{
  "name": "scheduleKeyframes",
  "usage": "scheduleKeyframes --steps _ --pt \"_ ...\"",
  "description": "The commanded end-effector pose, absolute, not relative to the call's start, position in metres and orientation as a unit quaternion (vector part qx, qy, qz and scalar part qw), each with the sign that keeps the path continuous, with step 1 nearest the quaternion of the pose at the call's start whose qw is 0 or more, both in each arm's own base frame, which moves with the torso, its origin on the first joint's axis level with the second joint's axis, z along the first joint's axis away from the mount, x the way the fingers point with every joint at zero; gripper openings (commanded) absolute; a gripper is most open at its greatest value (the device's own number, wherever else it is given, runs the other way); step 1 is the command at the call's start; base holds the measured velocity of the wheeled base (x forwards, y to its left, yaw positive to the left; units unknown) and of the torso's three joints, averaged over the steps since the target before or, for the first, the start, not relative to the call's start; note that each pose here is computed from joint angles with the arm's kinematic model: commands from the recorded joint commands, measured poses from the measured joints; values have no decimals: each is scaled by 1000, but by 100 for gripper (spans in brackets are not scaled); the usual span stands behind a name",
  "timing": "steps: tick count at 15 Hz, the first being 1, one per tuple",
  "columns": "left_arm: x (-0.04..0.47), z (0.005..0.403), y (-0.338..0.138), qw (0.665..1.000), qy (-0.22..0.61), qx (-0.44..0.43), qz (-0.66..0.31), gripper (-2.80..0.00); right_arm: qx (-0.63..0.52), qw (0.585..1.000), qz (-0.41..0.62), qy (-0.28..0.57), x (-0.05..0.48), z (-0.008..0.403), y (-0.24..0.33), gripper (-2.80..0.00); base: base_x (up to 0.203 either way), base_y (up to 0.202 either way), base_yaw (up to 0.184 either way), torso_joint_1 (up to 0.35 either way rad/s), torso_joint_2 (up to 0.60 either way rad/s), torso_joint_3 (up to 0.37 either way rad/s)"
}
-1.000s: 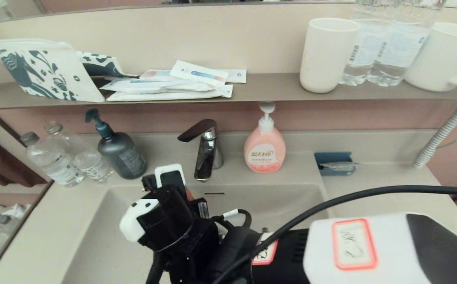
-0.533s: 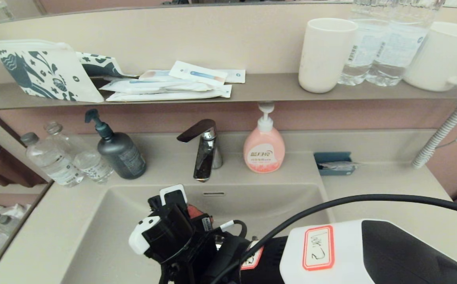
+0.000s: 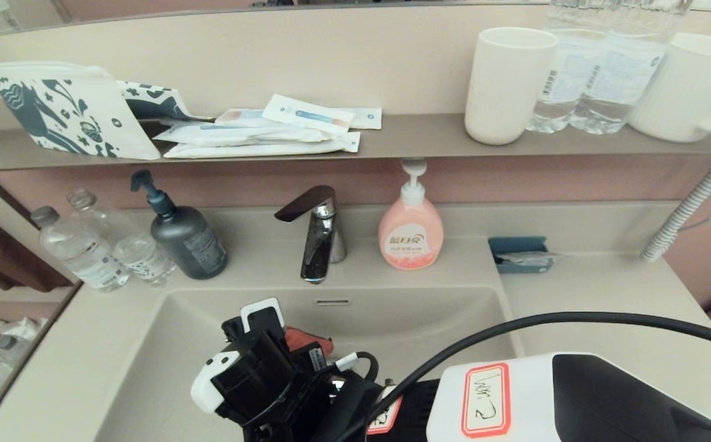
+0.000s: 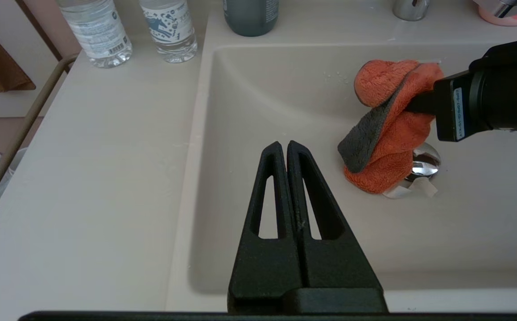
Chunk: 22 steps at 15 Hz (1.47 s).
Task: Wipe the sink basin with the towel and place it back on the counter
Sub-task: Wipe the sink
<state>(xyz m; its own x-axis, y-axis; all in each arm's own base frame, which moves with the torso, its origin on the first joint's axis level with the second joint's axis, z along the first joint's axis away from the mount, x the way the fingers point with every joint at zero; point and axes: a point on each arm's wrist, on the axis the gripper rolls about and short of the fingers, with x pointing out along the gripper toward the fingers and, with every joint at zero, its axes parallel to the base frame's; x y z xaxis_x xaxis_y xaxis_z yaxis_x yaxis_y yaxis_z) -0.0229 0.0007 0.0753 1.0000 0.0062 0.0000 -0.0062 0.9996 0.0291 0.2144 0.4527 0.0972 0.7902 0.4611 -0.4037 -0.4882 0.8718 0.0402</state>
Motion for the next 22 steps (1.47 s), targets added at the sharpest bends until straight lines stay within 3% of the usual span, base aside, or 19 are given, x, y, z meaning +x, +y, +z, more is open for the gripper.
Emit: scheduleKeyframes --steps 1,10,22 --pt "-23 75 1 1000 1 15 3 -280 -38 945 248 208 215 92 454 -280 0 0 0 0 0 0" --pt "-23 75 1 1000 1 15 3 -280 -39 948 242 205 218 96 449 -280 0 0 0 0 0 0" --pt "-23 75 1 1000 1 15 3 -280 -41 959 186 211 240 115 400 -280 0 0 0 0 0 0"
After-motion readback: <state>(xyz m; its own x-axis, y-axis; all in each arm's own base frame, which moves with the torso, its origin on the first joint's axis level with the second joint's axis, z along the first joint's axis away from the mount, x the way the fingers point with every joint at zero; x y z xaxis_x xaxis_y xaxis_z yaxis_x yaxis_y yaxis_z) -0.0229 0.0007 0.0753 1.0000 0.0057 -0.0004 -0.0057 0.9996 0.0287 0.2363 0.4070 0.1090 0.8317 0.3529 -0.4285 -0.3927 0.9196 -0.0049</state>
